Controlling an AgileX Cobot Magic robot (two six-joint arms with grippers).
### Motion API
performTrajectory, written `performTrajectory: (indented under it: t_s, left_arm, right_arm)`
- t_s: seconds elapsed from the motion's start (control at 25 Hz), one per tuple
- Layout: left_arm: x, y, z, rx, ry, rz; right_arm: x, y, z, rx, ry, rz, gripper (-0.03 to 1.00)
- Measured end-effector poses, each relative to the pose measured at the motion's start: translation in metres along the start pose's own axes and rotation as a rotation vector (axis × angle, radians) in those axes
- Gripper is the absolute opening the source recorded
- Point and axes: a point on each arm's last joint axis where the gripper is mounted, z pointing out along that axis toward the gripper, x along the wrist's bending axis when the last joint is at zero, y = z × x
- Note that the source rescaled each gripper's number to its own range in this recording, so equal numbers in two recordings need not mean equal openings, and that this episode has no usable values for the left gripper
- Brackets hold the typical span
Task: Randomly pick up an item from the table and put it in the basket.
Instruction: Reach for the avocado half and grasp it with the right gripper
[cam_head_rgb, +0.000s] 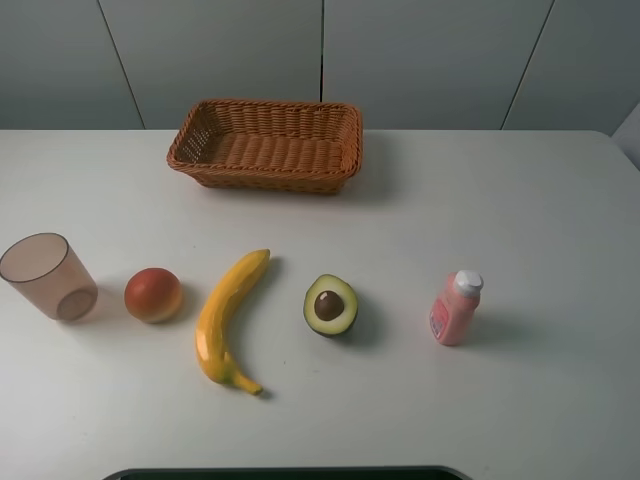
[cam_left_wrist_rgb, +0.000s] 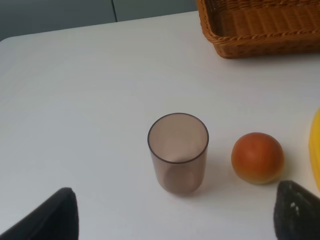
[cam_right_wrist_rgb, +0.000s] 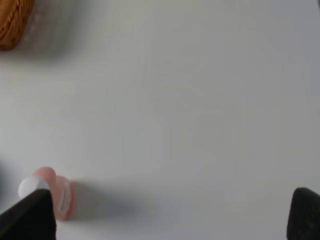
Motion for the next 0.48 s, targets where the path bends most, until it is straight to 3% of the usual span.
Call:
performTrajectory:
  t_s: [0.2,0.48]
  left_arm:
    - [0.0,0.0,0.0,0.0,0.0,0.007]
    - [0.0,0.0,0.0,0.0,0.0,0.007]
  right_arm:
    - [0.007,0.044,0.046,0.161,0.051,-0.042,1.0]
    - [0.046,0.058,0.104,0.283,0.145,-0.153,1.0]
